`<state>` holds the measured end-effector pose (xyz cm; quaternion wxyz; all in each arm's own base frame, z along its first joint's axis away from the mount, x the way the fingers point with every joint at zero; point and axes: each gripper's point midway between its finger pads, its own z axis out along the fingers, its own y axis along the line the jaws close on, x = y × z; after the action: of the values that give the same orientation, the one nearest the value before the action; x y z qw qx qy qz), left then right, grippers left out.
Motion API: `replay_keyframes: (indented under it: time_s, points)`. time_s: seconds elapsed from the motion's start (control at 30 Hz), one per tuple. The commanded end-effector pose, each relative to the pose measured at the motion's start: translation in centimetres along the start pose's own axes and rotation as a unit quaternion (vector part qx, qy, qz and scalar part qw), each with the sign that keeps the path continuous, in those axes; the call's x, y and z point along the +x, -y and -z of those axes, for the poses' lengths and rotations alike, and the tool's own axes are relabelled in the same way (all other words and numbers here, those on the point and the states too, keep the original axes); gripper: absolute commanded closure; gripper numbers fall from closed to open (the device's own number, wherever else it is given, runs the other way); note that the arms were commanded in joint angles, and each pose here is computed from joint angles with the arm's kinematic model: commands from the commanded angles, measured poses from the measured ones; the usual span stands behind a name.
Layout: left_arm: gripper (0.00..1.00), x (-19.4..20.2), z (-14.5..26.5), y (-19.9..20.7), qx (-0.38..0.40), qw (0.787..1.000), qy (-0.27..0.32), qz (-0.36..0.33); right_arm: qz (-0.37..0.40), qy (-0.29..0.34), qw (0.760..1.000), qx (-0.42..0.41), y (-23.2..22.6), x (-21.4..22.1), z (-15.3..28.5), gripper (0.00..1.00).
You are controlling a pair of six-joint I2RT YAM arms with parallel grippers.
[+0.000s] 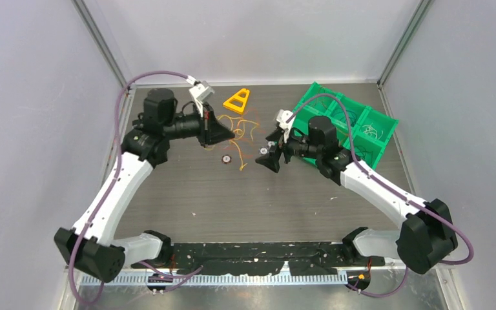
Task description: Untangle the cables
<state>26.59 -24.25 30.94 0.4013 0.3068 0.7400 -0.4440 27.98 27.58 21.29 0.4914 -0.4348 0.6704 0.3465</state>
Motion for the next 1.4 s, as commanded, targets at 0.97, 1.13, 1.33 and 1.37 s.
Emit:
replay_keyframes:
  time_s: [0.97,1.13,1.33,1.37]
  points:
    - [1.00,-17.5,11.8,10.7,0.054,0.965,0.224,-0.129,0.117,0.010,0.993,-0.017,-3.7,1.0,-1.1,0.94]
    - [1.00,-21.8,14.5,11.4,0.028,0.947,0.279,-0.155,0.100,-0.070,0.992,-0.037,-4.1,7.5,-0.9,0.95]
    - [1.00,-26.6,18.4,13.5,0.000,0.915,0.355,-0.194,0.079,-0.130,0.987,-0.055,-4.1,10.5,-1.2,0.94]
    - [1.00,-27.3,18.8,13.5,-0.004,0.911,0.362,-0.196,0.074,-0.139,0.986,-0.057,-4.2,10.9,-1.2,0.95]
